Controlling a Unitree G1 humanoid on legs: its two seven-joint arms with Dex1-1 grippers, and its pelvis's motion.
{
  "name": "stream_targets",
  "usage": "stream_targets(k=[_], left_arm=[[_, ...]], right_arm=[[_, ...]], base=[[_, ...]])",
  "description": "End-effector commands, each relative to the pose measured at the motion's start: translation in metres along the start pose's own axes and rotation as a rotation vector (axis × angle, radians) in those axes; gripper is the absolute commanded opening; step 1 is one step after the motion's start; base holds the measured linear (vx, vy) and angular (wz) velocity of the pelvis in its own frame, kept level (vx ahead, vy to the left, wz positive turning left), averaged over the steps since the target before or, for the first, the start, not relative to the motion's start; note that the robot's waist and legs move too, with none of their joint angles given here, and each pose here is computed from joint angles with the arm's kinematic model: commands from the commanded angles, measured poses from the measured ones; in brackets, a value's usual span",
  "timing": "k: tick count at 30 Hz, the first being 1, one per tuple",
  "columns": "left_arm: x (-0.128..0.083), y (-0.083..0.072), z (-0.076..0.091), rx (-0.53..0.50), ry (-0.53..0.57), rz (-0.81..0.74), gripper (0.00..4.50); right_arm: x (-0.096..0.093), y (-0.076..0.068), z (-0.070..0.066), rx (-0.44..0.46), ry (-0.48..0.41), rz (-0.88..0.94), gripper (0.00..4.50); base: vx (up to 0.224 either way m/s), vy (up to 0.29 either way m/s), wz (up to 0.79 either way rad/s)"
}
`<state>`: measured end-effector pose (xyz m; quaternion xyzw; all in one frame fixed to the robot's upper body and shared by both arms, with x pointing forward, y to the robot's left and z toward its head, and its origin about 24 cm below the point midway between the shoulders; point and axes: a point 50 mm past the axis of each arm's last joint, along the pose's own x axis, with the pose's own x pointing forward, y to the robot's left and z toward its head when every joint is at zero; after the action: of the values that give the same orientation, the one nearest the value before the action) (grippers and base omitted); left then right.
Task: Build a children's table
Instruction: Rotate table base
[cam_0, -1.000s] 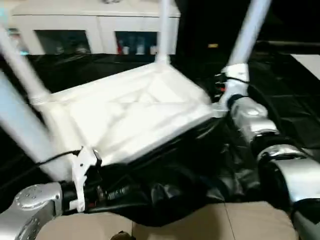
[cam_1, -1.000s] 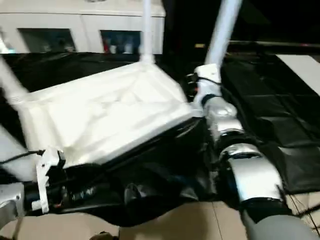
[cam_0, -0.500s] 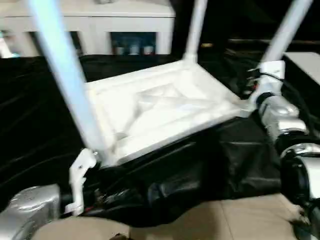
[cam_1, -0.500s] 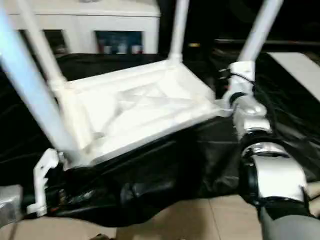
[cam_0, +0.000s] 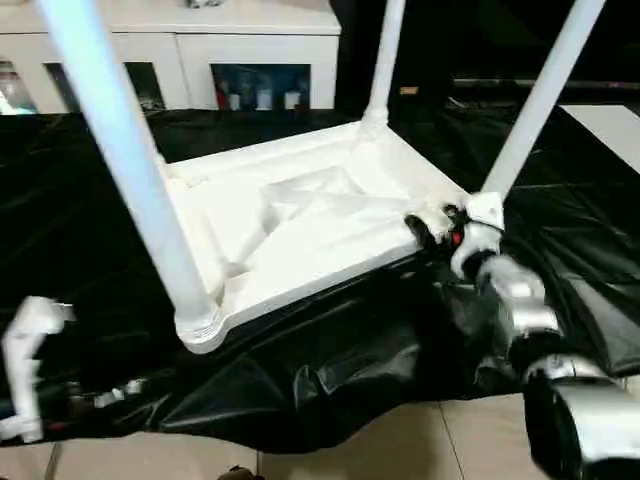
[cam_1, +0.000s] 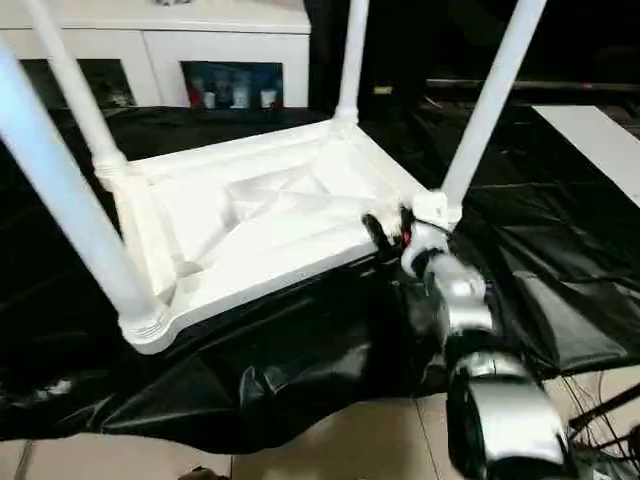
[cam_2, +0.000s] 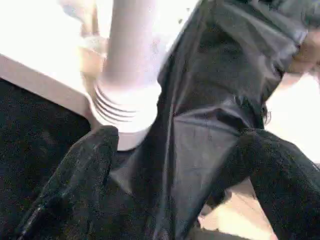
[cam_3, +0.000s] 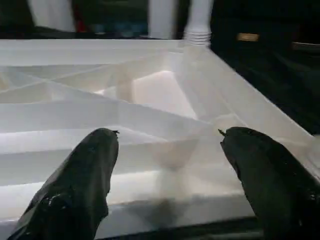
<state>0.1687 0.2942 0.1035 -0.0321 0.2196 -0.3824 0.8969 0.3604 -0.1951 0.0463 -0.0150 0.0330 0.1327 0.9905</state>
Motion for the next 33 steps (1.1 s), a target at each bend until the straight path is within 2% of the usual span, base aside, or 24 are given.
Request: stream_targets(k=[1,3,6,7,10,14,17,20,22,23,27,28,29,30,32,33], left_arm=[[-0.008,0.005,0.013,0.02,-0.077,0.025,4.34],[-0.01,0.01,0.021,0.029,-0.132,0.047,4.34],[-0.003,0.01,0.028,0.045,-0.191,0.029,4.34],[0.006,0.01,0.034,0.061,-0.242,0.02,4.34],[0.02,0.013,0.039,0.086,-0.276,0.025,4.34],[0.036,0.017,0.041,0.102,-0.275,0.015,4.34],[0.048,0.011,0.048,0.096,-0.325,-0.055,4.34],[0.061,0.003,0.057,0.094,-0.36,-0.138,4.34],[0.072,-0.008,0.066,0.092,-0.388,-0.241,4.34],[0.073,-0.008,0.066,0.092,-0.389,-0.244,4.34],[0.086,-0.034,0.08,0.09,-0.42,-0.422,4.34],[0.091,-0.045,0.083,0.096,-0.417,-0.489,4.34],[0.091,-0.045,0.083,0.096,-0.417,-0.489,4.34],[0.097,-0.058,0.086,0.106,-0.406,-0.562,4.34],[0.099,-0.062,0.087,0.111,-0.404,-0.584,4.34],[0.103,-0.071,0.089,0.122,-0.401,-0.625,4.34]], right_arm=[[-0.006,-0.01,0.004,0.007,-0.056,-0.088,3.79],[-0.014,-0.017,-0.003,0.031,-0.053,-0.168,3.79],[-0.02,-0.023,-0.012,0.02,-0.006,-0.237,3.79],[-0.026,-0.032,-0.021,0.025,0.047,-0.344,3.79],[-0.03,-0.037,-0.026,0.04,0.079,-0.415,3.79],[-0.028,-0.031,-0.025,0.04,0.074,-0.389,3.79],[-0.023,-0.023,-0.026,0.061,0.085,-0.345,3.79],[-0.016,-0.007,-0.03,0.073,0.127,-0.231,3.79],[-0.011,0.007,-0.034,0.049,0.175,-0.112,3.79],[-0.011,0.007,-0.034,0.048,0.176,-0.11,3.79],[-0.007,0.013,-0.036,0.018,0.221,-0.048,3.79],[-0.006,0.013,-0.036,0.008,0.237,-0.039,3.79],[-0.006,0.013,-0.036,0.008,0.237,-0.039,3.79],[-0.004,0.014,-0.034,-0.005,0.242,-0.029,3.79],[-0.004,0.014,-0.033,-0.005,0.243,-0.024,3.79],[-0.002,0.016,-0.032,-0.008,0.25,-0.004,3.79]], base=[[0.0,0.0,0.0],[0.0,0.0,0.0],[0.0,0.0,0.0],[0.0,0.0,0.0],[0.0,0.0,0.0],[0.0,0.0,0.0],[0.0,0.0,0.0],[0.0,0.0,0.0],[0.0,0.0,0.0],[0.0,0.0,0.0],[0.0,0.0,0.0],[0.0,0.0,0.0],[0.0,0.0,0.0],[0.0,0.0,0.0],[0.0,0.0,0.0],[0.0,0.0,0.0]])
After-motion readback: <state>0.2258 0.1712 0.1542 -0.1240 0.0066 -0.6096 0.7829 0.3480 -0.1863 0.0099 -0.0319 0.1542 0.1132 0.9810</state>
